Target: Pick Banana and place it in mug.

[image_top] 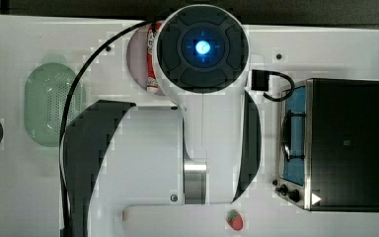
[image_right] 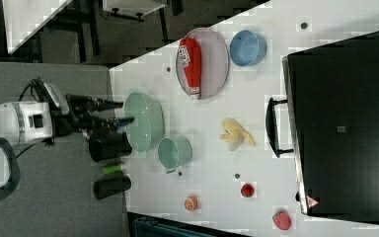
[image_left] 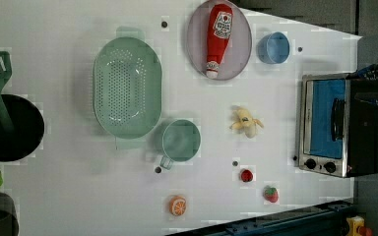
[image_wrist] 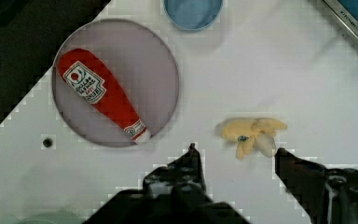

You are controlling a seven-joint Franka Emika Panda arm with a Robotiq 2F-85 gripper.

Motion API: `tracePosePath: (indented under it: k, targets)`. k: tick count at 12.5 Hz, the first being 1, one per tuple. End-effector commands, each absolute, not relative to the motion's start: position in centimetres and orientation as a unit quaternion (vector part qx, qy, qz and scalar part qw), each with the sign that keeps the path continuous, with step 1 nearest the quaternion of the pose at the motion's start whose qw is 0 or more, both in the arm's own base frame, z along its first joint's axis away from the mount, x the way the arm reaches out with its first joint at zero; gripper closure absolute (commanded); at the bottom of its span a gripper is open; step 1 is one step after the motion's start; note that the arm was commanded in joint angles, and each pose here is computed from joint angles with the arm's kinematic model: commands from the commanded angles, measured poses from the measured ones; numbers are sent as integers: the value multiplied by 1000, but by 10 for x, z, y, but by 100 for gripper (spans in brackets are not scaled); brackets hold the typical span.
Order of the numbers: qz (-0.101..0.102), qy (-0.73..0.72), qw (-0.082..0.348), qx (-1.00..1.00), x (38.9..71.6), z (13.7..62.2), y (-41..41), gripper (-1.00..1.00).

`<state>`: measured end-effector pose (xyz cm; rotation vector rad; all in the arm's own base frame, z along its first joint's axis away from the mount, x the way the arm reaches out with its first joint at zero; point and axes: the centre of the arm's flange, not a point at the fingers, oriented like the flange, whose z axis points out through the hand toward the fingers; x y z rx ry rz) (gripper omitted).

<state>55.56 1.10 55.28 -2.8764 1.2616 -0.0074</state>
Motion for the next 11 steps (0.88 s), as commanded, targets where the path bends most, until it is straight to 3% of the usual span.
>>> tracePosePath:
  k: [1, 3, 6, 11]
  targets:
    - [29, 437, -8, -899, 437, 622, -19, -59]
    - [33, 437, -10, -899, 438, 618, -19, -100]
    - [55, 436, -20, -898, 446, 583, -19, -100]
    - [52, 397, -17, -916, 470, 478, -15, -100]
